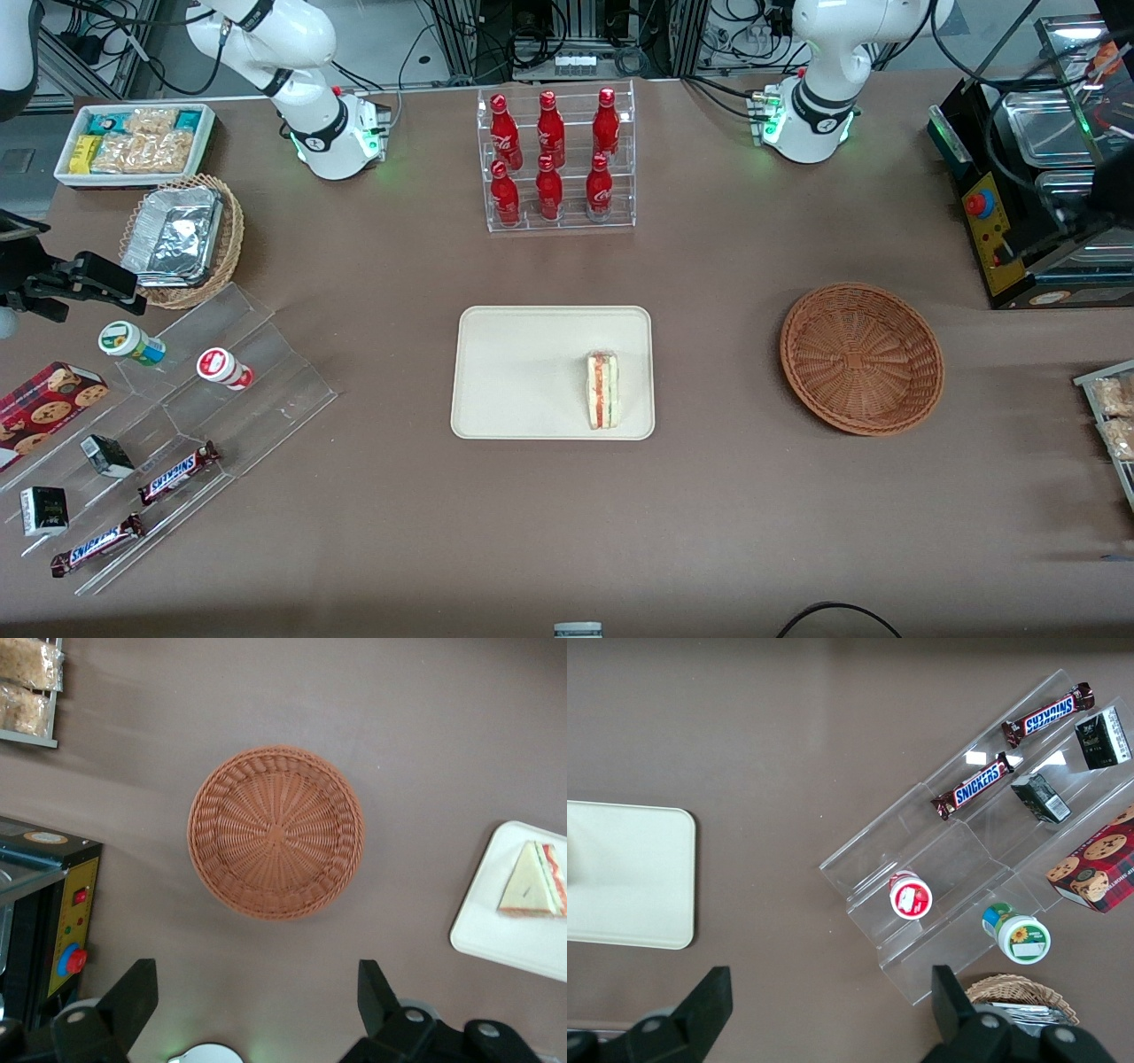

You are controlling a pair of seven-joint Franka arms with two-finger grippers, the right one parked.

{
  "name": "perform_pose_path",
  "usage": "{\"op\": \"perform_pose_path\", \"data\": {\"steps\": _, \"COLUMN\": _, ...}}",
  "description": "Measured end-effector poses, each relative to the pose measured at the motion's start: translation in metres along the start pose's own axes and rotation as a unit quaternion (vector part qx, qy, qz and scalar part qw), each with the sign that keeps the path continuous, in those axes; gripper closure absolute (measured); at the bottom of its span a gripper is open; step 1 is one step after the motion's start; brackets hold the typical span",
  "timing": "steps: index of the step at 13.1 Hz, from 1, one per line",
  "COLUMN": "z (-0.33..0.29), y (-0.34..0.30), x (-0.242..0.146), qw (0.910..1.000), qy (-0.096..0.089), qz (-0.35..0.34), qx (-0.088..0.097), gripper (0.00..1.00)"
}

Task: Place sandwich from basket to tray

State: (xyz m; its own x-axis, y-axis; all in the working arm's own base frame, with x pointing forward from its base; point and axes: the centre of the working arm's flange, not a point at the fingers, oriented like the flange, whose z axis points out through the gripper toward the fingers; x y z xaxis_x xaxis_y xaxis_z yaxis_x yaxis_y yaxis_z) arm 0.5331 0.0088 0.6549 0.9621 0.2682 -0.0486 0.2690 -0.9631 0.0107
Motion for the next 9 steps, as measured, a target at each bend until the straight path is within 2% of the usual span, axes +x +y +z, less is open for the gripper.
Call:
{"op": "perform_pose_path", "data": {"steps": 4, "z": -0.006, "y": -0.007, "x": -0.04, "qw": 1.0, "qy": -0.002, "qz": 0.008, "qx": 0.001, "gripper": 0.0}}
{"op": "perform_pose_path", "data": {"steps": 9, "z": 0.0, "y": 0.007, "x": -0.048, "qw": 0.9997, "qy": -0.006, "qz": 0.023, "qx": 0.005, "gripper": 0.0}}
